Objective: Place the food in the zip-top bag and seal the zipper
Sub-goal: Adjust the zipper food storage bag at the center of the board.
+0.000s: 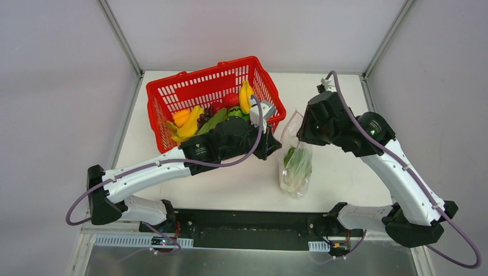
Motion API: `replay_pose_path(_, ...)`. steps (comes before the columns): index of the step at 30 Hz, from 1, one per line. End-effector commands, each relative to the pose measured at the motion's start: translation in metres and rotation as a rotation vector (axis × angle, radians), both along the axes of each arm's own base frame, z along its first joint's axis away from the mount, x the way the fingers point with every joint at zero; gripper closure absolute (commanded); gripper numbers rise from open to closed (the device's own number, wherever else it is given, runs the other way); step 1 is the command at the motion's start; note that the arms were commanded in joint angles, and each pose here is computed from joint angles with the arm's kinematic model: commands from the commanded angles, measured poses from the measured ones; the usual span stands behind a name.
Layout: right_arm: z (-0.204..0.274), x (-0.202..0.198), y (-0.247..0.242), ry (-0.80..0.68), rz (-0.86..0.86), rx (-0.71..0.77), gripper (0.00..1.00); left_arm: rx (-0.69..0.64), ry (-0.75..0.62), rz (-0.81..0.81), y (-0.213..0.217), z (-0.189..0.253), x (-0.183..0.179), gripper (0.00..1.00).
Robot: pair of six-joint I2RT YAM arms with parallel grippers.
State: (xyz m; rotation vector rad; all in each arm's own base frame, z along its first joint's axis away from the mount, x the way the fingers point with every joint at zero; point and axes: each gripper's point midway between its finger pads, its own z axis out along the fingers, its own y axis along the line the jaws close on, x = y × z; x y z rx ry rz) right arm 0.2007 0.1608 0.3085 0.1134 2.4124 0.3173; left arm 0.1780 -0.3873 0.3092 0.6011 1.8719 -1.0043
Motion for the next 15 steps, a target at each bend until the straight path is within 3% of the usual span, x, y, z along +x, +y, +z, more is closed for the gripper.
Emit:
replay_pose_path(1, 0.016, 0.001, -0.017, -0.085, -0.043, -0.003, 0.72, -0.034, -0.049, 0.033, 0.01, 0.018, 0.003, 1.0)
replay_pose_path(8, -0.007, 0.004, -0.006, -0.045, -0.019, -0.009, 0.98, -0.01, -0.059, 0.061, 0.018, 0.015, 0.007, 1.0)
replay_pose_path(15, 0.029, -0.014, 0.021, -0.089, 0.111, 0.21, 1.0, 0.096, -0.077, 0.215, 0.058, -0.003, 0.044, 1.0)
